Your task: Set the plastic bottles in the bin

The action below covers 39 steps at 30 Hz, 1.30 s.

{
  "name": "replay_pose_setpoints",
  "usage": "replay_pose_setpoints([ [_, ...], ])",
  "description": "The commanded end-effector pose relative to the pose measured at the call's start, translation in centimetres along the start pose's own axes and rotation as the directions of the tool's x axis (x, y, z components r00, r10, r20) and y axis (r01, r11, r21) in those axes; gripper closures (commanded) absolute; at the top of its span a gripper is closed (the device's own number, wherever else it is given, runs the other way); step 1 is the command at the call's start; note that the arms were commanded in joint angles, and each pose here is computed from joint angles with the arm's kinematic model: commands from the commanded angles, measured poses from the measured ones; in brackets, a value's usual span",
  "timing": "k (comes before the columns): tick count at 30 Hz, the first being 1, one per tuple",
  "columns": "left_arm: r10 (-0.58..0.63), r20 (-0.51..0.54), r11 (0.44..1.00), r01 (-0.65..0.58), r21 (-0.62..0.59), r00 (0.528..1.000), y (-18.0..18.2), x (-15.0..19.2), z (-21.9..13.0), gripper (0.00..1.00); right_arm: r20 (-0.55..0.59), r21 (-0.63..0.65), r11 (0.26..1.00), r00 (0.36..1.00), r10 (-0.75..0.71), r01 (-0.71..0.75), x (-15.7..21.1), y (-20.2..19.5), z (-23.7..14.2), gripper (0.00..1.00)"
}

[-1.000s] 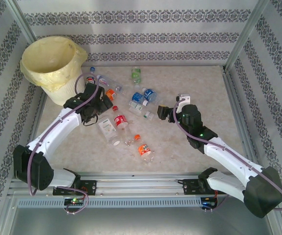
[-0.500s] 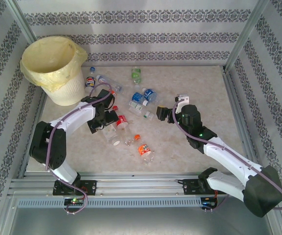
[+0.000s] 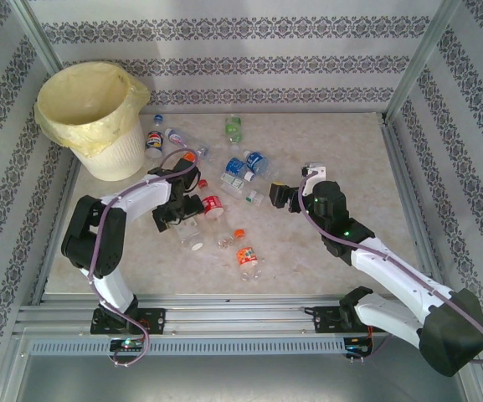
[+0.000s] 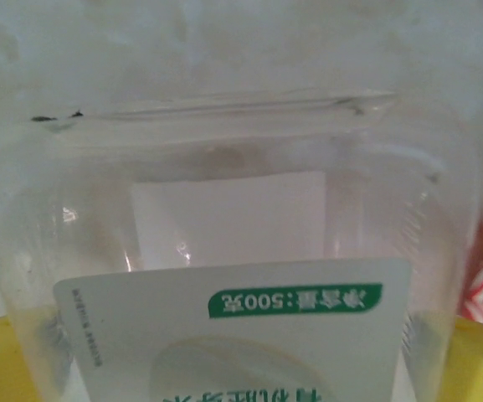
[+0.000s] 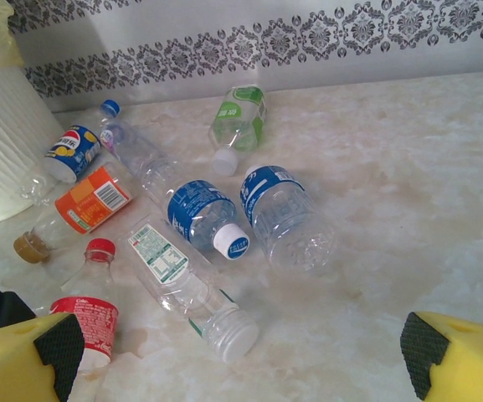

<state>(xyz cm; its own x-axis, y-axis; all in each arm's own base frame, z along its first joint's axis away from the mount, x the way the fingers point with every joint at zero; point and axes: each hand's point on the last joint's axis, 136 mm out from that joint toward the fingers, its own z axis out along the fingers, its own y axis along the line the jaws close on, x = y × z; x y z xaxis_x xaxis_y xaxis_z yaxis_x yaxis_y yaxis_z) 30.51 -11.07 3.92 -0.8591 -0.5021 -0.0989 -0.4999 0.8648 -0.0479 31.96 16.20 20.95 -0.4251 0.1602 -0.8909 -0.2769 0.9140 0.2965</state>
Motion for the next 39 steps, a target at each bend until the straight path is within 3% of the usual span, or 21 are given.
replay_pose_setpoints([
  [1,0.021,0.016,0.998,-0.020,-0.061,1.000,1.7,0.2,0.3,0.00,0.001,-0.006,1.000,1.000,-0.018,0.018,0.0,0.0,-0.1,0.02],
  [8,0.077,0.005,0.997,-0.077,-0.026,0.997,1.0,0.3,1.0,0.01,-0.010,-0.015,1.000,1.000,-0.020,0.020,0.2,0.2,0.2,0.02],
  [15,0.133,0.032,0.991,-0.133,0.013,0.991,0.3,-0.3,0.2,0.15,-0.004,-0.023,0.999,0.999,-0.035,0.035,0.1,0.3,-0.1,0.02],
  [29,0.152,0.144,0.986,-0.161,0.051,0.978,-0.2,-1.9,-3.0,0.23,0.004,-0.075,0.994,0.997,-0.074,0.074,-0.1,1.7,0.1,0.02],
  [39,0.112,0.300,0.972,-0.168,0.167,0.947,-2.1,-5.8,-9.6,0.25,0.041,-0.176,0.974,0.990,-0.139,0.144,-1.2,4.4,0.3,0.02],
])
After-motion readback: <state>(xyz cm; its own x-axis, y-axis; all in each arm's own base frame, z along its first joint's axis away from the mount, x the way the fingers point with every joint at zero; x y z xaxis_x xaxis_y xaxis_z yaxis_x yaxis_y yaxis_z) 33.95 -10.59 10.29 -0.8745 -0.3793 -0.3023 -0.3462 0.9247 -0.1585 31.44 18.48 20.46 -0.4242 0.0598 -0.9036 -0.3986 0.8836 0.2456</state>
